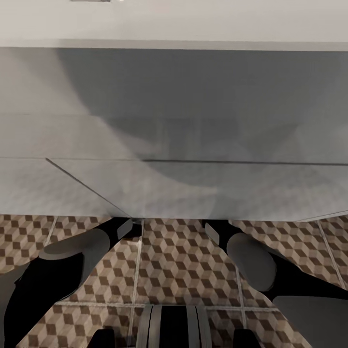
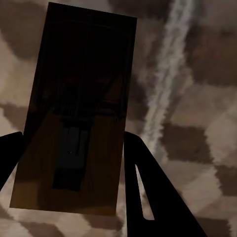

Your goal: Take the four mousetraps from the cabinet in the bathroom and place them on the bathroom floor. Make sure all four end up on the same floor surface, and ensure that at least two of them are either under or directly next to the same bathroom sink.

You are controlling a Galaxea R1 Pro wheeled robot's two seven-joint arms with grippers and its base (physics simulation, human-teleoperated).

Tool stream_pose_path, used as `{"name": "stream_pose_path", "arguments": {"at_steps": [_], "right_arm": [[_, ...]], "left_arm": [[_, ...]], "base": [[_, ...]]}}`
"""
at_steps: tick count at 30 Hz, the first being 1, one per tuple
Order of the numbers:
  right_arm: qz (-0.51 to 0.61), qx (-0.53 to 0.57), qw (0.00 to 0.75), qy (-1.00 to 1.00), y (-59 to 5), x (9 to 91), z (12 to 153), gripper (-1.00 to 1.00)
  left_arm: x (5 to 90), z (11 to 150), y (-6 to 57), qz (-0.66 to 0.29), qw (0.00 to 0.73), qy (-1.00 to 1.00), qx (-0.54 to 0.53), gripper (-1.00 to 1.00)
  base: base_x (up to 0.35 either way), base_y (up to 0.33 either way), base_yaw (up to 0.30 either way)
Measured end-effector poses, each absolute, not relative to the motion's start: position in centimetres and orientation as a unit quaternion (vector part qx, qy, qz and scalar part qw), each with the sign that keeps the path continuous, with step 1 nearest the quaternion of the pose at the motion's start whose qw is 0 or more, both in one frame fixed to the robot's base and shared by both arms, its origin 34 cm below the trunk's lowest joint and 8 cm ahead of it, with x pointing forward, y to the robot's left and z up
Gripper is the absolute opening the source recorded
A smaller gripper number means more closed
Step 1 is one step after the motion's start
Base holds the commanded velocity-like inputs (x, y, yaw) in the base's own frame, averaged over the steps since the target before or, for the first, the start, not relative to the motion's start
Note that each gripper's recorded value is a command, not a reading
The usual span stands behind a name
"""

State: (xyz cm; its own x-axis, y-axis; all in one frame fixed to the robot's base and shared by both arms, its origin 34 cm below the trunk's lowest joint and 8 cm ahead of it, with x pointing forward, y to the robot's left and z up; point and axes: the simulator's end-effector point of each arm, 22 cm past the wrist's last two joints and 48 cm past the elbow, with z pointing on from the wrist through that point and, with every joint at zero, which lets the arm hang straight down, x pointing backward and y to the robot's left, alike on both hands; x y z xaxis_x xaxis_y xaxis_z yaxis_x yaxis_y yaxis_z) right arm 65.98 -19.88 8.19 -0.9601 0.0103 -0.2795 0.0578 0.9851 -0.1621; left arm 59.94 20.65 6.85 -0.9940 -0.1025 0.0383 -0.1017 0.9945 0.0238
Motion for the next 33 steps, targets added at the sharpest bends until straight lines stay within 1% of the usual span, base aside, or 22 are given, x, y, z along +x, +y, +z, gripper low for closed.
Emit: {"name": "stream_pose_path", "arguments": {"at_steps": [33], "right_arm": [[-0.085,0.021,0.150,0.985,-19.98,66.66,7.62,-1.00]], "left_arm": [[60.11,6.15,20.68,-0.012,0.022,-0.999,0.048,-1.00]], "base": [[0.000,0.000,0.000]]}}
